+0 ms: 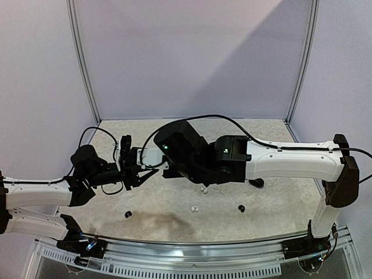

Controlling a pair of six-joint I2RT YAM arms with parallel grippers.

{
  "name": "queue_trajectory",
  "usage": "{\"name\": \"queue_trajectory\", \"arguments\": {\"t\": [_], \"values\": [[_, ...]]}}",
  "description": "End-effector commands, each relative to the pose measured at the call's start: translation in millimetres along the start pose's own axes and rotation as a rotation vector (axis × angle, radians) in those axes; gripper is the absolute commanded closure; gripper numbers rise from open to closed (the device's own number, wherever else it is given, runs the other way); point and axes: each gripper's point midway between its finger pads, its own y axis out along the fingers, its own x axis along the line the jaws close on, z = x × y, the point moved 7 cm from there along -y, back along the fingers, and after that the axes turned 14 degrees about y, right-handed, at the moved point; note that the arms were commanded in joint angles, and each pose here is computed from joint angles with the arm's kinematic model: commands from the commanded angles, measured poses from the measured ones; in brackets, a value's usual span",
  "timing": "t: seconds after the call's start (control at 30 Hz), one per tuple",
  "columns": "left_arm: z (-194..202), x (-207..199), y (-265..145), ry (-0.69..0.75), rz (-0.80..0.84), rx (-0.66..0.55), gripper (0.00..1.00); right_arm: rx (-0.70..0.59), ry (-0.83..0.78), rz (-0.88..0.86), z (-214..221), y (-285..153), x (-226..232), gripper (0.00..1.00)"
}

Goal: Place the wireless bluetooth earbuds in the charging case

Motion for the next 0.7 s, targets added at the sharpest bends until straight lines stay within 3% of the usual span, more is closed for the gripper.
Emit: {"name": "queue_trajectory", "arguments": {"t": [0.0,0.37,0.5,0.67], "values": [[1.4,-2.8,-0.1,0.019,0.010,0.008,0.62,-0.032,0.033,0.000,-9.8,-6.3,-4.7,1.00],[5.2,-4.6,-1.5,0.026,0.016,0.019,0.66,-0.033,0.042,-0.012,-10.1,-6.8,-3.9,1.00],[1.7,-4.3,-1.6,0.026,0.015,-0.001,0.74,-0.031,0.039,-0.022,-9.3,-5.7,-1.6,1.00],[1.4,-3.3,-2.7,0.023,0.007,-0.007,0.94,-0.033,0.035,-0.051,-9.0,-6.1,1.6,1.00]]}}
